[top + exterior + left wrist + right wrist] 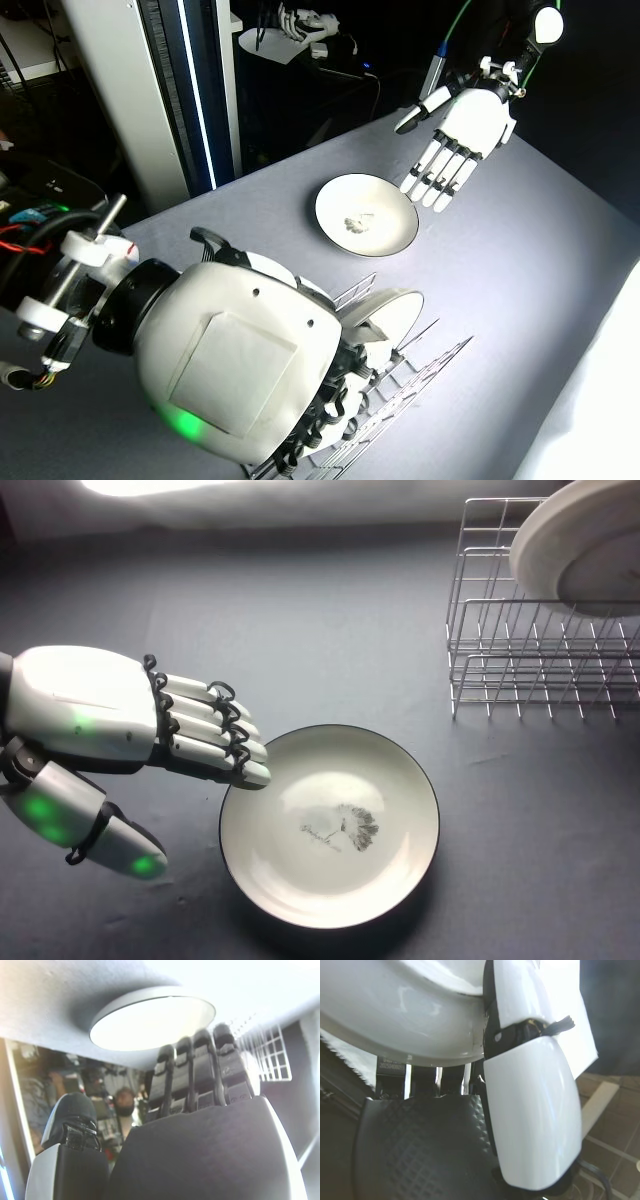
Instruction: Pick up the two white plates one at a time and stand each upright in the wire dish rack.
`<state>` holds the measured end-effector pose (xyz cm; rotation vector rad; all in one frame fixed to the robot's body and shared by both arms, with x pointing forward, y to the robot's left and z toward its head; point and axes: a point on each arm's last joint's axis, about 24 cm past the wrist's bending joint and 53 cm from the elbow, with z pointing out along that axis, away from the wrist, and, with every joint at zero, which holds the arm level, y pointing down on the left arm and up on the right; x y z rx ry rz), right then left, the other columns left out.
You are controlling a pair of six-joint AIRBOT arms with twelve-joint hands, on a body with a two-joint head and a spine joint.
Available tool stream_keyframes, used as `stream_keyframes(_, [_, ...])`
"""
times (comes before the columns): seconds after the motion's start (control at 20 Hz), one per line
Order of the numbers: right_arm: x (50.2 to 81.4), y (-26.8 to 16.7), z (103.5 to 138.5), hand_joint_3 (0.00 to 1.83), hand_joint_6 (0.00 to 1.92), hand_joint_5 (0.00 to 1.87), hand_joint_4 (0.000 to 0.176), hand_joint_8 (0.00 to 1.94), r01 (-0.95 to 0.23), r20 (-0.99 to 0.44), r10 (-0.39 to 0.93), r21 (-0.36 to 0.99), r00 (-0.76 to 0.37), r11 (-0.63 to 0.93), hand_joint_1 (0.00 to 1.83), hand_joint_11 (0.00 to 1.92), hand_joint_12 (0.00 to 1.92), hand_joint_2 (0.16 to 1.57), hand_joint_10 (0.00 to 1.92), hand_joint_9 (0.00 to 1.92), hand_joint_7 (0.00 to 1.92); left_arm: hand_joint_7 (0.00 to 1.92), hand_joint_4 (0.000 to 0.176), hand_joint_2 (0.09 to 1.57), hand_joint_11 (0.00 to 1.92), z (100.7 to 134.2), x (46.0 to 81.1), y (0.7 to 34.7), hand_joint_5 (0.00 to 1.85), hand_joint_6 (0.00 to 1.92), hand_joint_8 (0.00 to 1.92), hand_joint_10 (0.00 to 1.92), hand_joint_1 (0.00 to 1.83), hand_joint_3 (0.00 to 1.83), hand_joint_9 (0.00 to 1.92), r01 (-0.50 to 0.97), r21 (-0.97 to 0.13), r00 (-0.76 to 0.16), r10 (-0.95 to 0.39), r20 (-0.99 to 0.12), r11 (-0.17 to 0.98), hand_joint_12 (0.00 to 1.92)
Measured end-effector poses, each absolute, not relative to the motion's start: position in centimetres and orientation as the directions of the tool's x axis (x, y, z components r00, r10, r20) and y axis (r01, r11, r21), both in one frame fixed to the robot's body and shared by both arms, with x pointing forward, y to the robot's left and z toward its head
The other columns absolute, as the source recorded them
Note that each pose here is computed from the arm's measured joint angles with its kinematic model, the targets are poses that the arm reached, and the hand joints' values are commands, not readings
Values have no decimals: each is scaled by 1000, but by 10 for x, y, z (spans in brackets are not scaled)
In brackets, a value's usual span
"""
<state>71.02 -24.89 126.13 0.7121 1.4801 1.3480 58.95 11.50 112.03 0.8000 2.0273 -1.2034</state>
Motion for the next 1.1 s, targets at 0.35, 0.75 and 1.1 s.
stream_keyframes(0.35, [709, -257, 1239, 0, 972, 993, 0, 722, -145, -283, 892, 958, -353, 246, 1384, 873, 960, 1078, 1048, 941, 1133, 112, 0, 1247, 0, 1110, 580, 110, 136, 3, 3, 3, 0, 1, 78, 769, -513, -611, 204, -765, 382, 145])
stream_keyframes(0.75, [706, -258, 1225, 0, 986, 984, 0, 719, -124, -299, 882, 954, -364, 273, 1383, 891, 969, 1079, 1053, 949, 1126, 129, 0, 1239, 0, 1099, 571, 108, 153, 4, 1, 4, 0, 0, 96, 782, -498, -600, 237, -764, 375, 199])
stream_keyframes(1.1, [704, -258, 1223, 2, 1225, 810, 0, 935, -134, -317, 874, 948, -369, 287, 1223, 725, 886, 1144, 184, 1021, 1029, 55, 0, 1249, 0, 1088, 569, 111, 83, 0, 1, 1, 0, 0, 24, 779, -489, -603, 254, -756, 393, 22])
